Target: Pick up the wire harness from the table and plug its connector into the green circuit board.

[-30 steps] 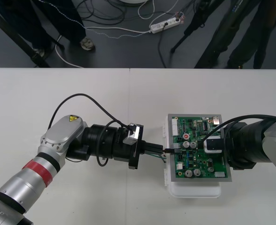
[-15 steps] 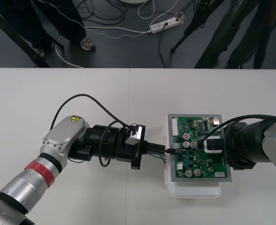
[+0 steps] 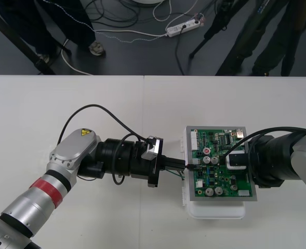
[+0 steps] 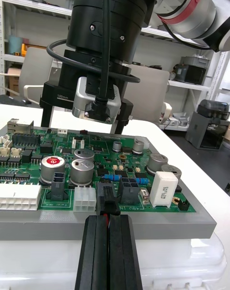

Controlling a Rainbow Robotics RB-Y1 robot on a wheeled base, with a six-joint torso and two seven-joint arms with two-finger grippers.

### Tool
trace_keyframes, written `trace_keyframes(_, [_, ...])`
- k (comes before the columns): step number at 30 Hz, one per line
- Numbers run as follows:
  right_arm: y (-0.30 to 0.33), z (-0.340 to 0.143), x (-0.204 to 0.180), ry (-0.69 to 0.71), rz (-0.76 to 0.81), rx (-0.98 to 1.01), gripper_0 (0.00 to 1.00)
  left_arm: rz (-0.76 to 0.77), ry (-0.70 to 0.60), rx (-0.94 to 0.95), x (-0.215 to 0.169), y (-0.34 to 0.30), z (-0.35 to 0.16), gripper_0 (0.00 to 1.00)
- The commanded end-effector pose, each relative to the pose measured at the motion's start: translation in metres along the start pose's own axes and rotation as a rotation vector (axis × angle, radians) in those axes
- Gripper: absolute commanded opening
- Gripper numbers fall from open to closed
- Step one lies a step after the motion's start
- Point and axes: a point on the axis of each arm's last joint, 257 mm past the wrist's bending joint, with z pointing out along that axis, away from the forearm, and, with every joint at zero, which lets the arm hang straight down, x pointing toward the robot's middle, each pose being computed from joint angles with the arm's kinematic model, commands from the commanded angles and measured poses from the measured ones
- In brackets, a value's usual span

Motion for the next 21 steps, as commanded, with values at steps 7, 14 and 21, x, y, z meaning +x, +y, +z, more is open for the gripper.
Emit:
trace_keyframes(7, [-0.0082,-0.0074,-0.0213,-0.038,-0.057,0.025,1.0,0.062,-0.038,0.021,-0.024,0.0066,0.0333,0.0])
trace_keyframes(14, [-0.0086,-0.0074,-0.0201,-0.034,-0.058,0.027,1.0,0.062,-0.032,0.02,-0.0224,0.0072,0.0307,0.0])
trace_keyframes(21, [-0.0091,-0.0073,-0.02,-0.033,-0.057,0.029,1.0,0.061,-0.026,0.014,-0.0207,0.0089,0.0253,0.01])
